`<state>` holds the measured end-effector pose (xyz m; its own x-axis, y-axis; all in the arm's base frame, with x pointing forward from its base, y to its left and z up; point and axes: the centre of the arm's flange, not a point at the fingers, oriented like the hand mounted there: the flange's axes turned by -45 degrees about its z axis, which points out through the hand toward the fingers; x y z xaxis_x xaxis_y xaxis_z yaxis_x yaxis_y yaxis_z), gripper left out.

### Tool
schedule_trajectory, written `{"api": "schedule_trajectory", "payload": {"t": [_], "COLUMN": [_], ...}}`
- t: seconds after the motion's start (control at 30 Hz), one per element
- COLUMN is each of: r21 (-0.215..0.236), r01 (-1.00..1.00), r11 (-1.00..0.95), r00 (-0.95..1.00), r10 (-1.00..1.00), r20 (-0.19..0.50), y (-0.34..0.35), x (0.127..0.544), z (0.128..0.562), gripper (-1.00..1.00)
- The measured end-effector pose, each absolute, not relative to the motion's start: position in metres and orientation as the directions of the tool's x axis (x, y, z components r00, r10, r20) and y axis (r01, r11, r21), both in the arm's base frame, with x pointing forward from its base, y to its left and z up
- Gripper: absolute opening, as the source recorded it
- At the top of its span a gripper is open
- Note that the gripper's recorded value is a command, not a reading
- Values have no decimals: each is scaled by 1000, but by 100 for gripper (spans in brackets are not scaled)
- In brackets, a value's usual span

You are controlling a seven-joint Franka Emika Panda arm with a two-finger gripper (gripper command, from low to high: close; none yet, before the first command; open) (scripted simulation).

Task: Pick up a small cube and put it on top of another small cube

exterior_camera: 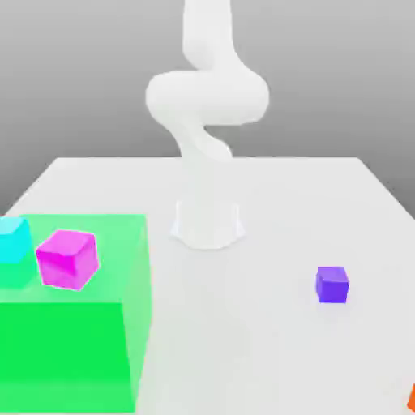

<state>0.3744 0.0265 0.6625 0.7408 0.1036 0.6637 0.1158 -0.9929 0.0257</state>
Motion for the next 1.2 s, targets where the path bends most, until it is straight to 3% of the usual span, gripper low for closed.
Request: {"api": "schedule_trajectory", "payload": {"t": [0.17, 0.33, 0.53, 0.77, 0.87, 1.07, 1.1, 1.2], "r21": [81, 105, 94, 23, 5, -1, 0, -1], "r01": [383, 625, 854, 991, 999, 999, 999, 999], "r11": [-920, -774, -511, -131, -48, -47, -47, -47], "r00": [761, 686, 481, 130, 48, 47, 47, 47], "r10": [364, 608, 846, 991, 999, 999, 999, 999], "r20": [536, 399, 228, 36, 4, 1, 1, 0], "y": [93, 159, 221, 246, 248, 246, 245, 245], "x": [406, 398, 346, 249, 228, 227, 226, 226], "z": [557, 452, 333, 216, 185, 135, 130, 130], "gripper": [0, 0, 0, 0, 0, 0, -100, -100]}}
